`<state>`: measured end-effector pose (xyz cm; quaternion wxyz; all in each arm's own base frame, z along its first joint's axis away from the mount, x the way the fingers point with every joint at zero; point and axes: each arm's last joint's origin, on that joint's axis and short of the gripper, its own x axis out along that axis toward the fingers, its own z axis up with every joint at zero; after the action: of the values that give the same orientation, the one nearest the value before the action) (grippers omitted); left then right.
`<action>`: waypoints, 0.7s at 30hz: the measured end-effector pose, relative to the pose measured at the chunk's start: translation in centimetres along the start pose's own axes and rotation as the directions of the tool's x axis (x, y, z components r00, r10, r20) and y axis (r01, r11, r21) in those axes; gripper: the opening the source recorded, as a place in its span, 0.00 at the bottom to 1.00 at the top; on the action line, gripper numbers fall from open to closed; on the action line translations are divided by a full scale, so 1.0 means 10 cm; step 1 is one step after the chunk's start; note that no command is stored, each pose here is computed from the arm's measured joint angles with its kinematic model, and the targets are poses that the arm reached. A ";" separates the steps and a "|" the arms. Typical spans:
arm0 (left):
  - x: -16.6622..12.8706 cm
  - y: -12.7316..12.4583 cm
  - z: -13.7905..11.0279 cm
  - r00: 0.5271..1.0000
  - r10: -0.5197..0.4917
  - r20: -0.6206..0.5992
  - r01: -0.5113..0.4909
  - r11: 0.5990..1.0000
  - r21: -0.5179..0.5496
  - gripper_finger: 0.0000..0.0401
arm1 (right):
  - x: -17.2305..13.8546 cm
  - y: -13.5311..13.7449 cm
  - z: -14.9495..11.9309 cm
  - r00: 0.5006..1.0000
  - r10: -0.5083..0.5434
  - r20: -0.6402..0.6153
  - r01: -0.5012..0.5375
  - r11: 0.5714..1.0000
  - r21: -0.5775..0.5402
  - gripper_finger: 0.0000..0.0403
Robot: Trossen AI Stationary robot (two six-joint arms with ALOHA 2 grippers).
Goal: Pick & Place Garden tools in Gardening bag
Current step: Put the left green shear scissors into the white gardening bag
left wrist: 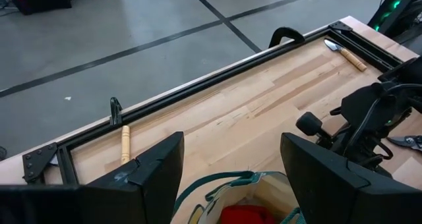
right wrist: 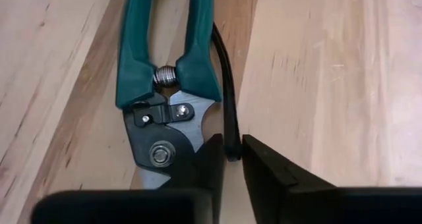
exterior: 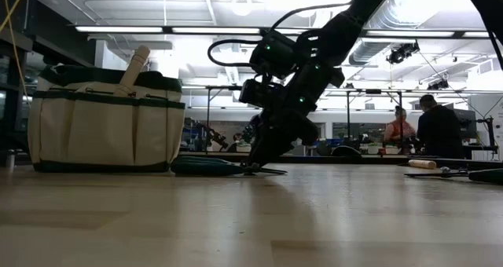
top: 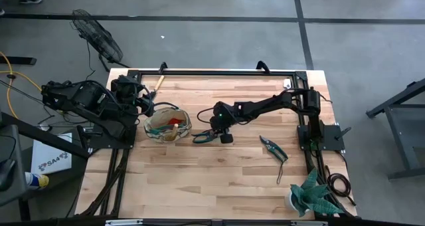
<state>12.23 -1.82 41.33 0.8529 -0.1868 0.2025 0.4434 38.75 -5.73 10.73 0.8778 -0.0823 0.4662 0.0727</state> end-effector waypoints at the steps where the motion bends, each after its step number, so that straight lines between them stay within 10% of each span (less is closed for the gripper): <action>1: 0.00 0.00 0.00 1.000 0.000 0.000 0.000 1.000 0.000 0.61 | 0.00 0.00 0.00 1.000 0.000 -0.002 0.000 1.000 0.000 0.09; 21: 0.00 0.00 0.00 1.000 -0.003 -0.005 0.003 1.000 -0.003 0.61 | -0.31 0.09 0.24 0.995 -0.068 -0.072 0.083 0.967 0.240 0.01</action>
<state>12.24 -1.83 41.33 0.8528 -0.1895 0.2039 0.4418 38.81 -4.52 14.60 0.8683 0.0055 0.4956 -0.0210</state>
